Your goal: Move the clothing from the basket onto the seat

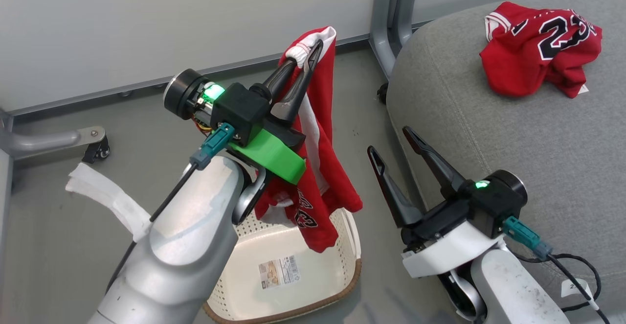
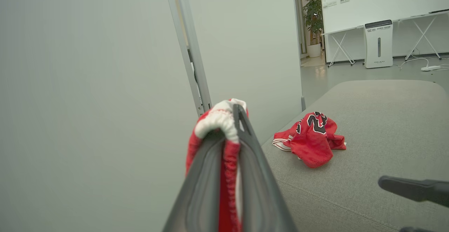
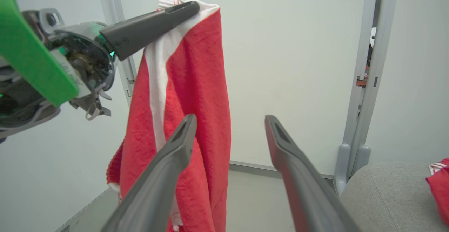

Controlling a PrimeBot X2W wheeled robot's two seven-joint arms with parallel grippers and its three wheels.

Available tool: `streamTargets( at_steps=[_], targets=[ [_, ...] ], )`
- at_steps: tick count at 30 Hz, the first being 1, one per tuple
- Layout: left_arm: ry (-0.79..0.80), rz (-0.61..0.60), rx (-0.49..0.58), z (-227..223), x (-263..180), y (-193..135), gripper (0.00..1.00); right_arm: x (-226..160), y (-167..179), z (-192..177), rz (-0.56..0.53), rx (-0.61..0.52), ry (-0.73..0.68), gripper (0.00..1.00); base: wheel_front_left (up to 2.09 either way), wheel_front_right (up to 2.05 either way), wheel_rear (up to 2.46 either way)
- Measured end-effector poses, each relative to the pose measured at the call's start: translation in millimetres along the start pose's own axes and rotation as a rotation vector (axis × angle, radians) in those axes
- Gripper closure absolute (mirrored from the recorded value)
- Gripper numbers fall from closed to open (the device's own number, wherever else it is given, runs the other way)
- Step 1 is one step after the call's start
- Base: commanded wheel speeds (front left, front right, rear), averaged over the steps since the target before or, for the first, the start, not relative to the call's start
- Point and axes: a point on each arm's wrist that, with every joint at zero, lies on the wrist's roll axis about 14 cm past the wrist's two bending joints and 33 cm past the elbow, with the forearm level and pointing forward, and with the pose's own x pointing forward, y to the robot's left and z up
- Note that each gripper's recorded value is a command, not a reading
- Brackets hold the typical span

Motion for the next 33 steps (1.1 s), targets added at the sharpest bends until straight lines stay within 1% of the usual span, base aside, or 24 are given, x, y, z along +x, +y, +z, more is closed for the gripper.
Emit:
streamTargets(
  at_steps=[3,7,14,18,25,29,33],
  targets=[
    [0.001,0.004,0.0,0,-1,1,1.0,2,8,-2,0.023,0.01,0.002,0.0,0.0,0.0,0.0],
    [0.005,0.005,0.004,-1,-2,1,1.0,7,31,-8,0.089,0.032,0.013,0.0,0.0,0.0,0.0],
    [0.008,-0.009,0.0,-5,-1,-3,1.0,30,52,-10,0.166,0.028,0.004,0.0,0.0,0.0,0.0],
    [0.003,-0.012,0.002,-3,0,-3,1.0,40,55,-19,0.187,0.03,0.025,0.0,0.0,0.0,0.0],
    [-0.001,-0.016,-0.005,-3,1,-3,1.0,51,63,-30,0.21,0.119,0.049,0.0,0.0,0.0,0.0],
    [0.0,-0.02,-0.017,-6,1,-4,1.0,54,67,-39,0.223,0.15,0.074,0.0,0.0,0.0,0.0],
    [-0.005,-0.023,-0.021,-6,2,-4,1.0,59,63,-48,0.213,0.171,0.095,0.0,0.0,0.0,0.0]
  ],
)
